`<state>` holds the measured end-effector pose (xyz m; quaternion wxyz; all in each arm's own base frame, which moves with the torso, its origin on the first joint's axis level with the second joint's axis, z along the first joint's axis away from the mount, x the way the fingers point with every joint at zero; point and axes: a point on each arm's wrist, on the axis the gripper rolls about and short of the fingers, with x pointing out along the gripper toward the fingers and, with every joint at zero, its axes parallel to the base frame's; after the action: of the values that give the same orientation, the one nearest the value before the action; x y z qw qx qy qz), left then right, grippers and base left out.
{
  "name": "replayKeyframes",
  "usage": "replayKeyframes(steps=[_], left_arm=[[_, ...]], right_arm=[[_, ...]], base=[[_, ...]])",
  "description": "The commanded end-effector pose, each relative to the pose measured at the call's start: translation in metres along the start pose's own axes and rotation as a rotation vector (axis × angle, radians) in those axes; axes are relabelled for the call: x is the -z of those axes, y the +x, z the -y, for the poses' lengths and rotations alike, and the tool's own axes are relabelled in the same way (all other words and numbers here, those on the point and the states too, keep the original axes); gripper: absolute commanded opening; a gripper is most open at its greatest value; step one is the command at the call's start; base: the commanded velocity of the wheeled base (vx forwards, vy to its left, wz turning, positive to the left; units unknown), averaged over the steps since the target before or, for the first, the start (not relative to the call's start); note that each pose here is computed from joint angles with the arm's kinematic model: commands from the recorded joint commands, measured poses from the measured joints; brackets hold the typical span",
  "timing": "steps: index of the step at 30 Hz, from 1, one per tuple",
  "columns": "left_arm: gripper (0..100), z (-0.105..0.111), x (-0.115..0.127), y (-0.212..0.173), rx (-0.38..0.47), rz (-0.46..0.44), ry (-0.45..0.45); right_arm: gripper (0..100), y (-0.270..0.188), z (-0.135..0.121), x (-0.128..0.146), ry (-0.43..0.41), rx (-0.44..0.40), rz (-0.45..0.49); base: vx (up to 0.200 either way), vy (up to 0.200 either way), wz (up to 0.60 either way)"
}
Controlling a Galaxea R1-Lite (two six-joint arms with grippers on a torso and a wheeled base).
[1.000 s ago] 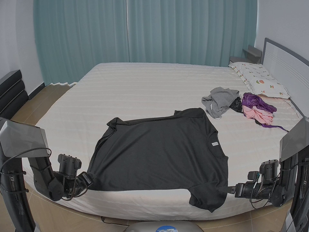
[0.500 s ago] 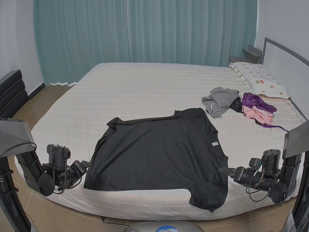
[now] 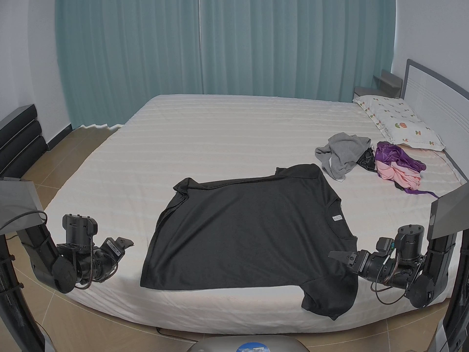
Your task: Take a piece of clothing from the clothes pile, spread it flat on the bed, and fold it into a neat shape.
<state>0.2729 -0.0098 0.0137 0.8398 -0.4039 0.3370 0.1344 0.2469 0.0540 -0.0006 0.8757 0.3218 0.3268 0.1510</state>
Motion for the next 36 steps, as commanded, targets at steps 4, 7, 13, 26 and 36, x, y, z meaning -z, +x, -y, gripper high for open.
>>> replayKeyframes(steps=[4, 7, 13, 26, 36], left_arm=[[100, 0.001, 0.0, 0.0, 0.006, 0.002, 0.0], [100, 0.001, 0.0, 0.0, 0.006, 0.004, -0.006], [100, 0.003, -0.003, -0.001, 0.014, 0.012, -0.041], [100, 0.006, 0.008, -0.002, 0.024, -0.033, -0.018], [100, 0.041, 0.018, 0.007, 0.134, -0.06, -0.02]], right_arm=[[100, 0.001, 0.0, -0.001, 0.0, -0.004, 0.002], [100, 0.002, -0.001, -0.002, 0.016, -0.008, 0.008], [100, 0.005, -0.002, -0.005, 0.039, -0.017, 0.021], [100, 0.007, -0.001, -0.005, 0.044, -0.014, 0.016], [100, 0.013, -0.001, -0.008, 0.134, -0.029, 0.028]], base=[[0.0, 0.0, 0.0], [0.0, 0.0, 0.0], [0.2, 0.0, 0.0], [0.138, 0.0, 0.0], [0.0, 0.0, 0.0]])
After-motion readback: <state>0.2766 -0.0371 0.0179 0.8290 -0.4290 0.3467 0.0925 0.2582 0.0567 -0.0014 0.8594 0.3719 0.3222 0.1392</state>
